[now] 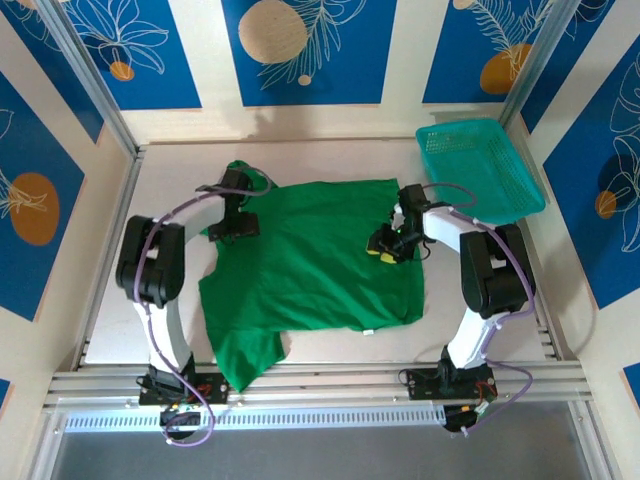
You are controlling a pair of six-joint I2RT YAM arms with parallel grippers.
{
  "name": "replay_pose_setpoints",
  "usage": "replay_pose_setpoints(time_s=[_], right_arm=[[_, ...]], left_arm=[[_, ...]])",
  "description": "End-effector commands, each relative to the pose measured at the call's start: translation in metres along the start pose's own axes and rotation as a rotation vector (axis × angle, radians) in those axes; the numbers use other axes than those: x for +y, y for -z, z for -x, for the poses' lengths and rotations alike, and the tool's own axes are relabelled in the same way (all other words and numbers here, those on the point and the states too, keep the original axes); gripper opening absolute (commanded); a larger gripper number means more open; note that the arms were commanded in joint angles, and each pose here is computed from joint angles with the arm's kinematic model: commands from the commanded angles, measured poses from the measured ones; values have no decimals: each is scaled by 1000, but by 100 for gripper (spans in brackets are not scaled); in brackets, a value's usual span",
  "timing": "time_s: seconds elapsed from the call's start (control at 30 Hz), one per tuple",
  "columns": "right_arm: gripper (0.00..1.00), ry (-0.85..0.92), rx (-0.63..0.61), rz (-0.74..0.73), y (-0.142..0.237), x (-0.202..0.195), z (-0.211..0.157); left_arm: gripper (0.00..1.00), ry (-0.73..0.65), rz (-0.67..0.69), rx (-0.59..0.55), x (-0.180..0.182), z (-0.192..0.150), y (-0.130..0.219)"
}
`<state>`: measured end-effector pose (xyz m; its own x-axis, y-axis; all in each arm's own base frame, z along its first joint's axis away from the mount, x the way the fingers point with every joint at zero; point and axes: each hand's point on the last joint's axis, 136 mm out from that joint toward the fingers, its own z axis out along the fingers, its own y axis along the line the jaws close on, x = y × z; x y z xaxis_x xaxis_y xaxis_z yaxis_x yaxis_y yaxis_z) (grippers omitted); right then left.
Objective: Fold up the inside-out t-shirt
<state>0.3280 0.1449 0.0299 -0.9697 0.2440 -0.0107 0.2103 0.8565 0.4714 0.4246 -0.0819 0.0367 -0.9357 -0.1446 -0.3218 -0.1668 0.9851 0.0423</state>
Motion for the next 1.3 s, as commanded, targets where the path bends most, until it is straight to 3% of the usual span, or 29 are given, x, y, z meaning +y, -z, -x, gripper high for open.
replay_pose_setpoints(time_s=[0.0,0.17,0.3,0.43,0.5,0.57,0.67,0.8,0.9,1.03,1.17,1.27], right_arm=[[42,-2,36,-55,-17,-7,-21],[43,-41,123,-22,-34,4,-51],[43,-67,208,31,-44,29,-82],[45,-74,222,-36,-53,44,-118],[46,-76,150,-52,-45,48,-113],[47,-48,47,-63,-25,52,-97],[57,124,-148,-60,20,72,-55],[63,233,-282,-139,56,72,5],[63,232,-276,-33,49,79,39],[59,185,-158,176,12,98,66],[57,82,-115,93,-19,67,81],[56,40,-113,-27,-27,34,80]], left_arm=[[80,-91,101,-45,7,41,-11],[75,-371,149,-125,-30,103,-29],[70,-370,121,-134,-50,142,-38],[63,-293,116,-139,-54,157,-38],[63,-222,55,-115,-59,150,-36],[71,-166,-29,-80,-67,137,-32],[80,-86,-157,-33,-79,113,-15],[86,21,-205,-31,-69,86,18],[87,117,-205,8,-52,49,37],[84,213,-157,96,-28,-6,30],[80,292,-125,153,-10,-27,4],[74,313,-126,169,-5,-16,-5]])
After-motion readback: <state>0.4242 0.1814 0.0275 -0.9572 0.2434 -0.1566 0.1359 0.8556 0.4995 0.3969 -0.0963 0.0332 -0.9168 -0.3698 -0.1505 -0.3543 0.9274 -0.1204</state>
